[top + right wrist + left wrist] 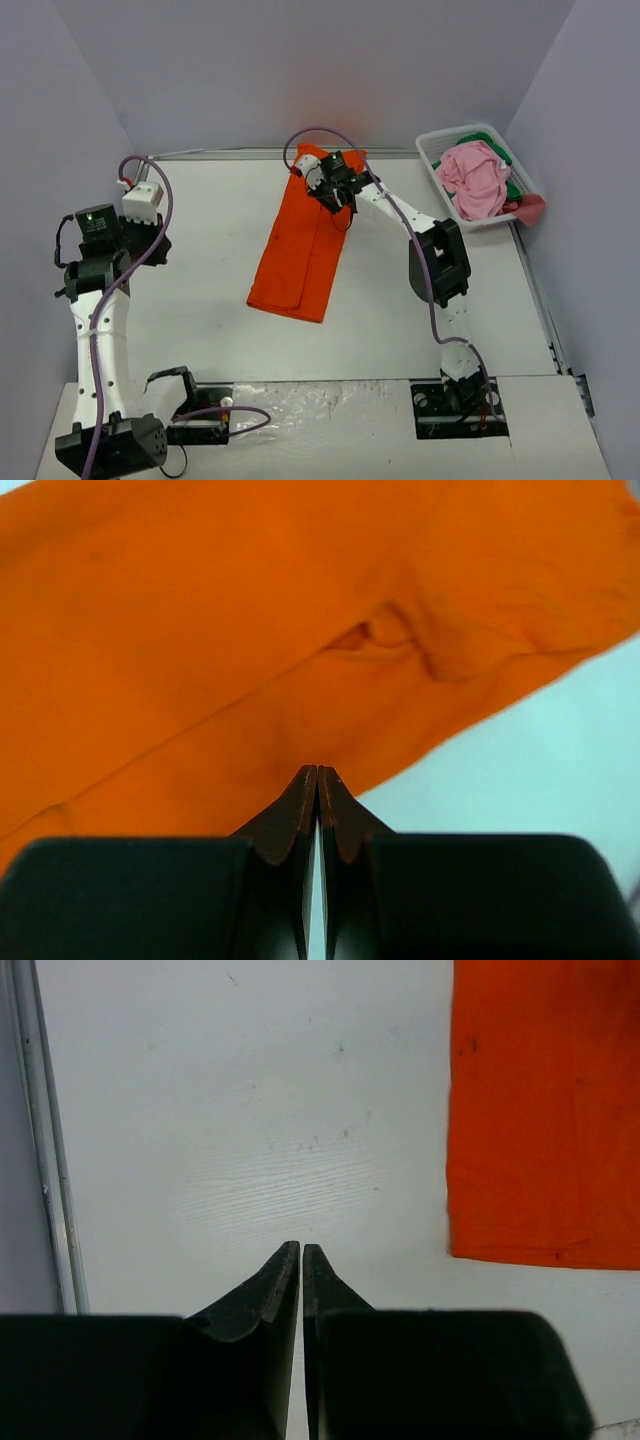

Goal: Fold and stack the t-shirts
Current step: Rotate the tshirt 90 degrees

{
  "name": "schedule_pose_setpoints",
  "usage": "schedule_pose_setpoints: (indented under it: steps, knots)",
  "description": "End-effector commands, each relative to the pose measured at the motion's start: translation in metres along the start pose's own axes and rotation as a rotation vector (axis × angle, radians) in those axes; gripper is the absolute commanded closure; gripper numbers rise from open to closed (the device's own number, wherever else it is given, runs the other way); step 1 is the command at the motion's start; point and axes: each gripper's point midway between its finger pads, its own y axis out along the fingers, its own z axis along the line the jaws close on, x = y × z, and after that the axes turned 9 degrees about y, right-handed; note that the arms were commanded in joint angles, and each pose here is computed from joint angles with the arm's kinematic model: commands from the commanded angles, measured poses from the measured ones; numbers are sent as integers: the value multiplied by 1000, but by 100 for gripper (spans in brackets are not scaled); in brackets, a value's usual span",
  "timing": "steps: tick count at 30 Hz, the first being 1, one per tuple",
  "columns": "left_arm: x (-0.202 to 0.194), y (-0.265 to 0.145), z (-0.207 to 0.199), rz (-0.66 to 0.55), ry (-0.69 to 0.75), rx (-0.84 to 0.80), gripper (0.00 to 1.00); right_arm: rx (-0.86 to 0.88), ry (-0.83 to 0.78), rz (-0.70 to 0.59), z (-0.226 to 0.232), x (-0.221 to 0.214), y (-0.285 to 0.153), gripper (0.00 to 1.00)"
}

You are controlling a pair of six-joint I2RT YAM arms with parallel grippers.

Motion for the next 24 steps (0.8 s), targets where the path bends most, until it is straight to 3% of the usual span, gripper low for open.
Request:
schedule_pose_setpoints:
  steps: [1,14,24]
  knots:
    - [15,-7,-1,-71,6,3,94,166,-10,24,46,-2,-22,100]
    - [11,-11,5,-89,-21,27,93,320,-126,108,139,-15,-7,100]
    - [10,-10,5,-91,-19,23,92,335,-160,231,150,-64,7,100]
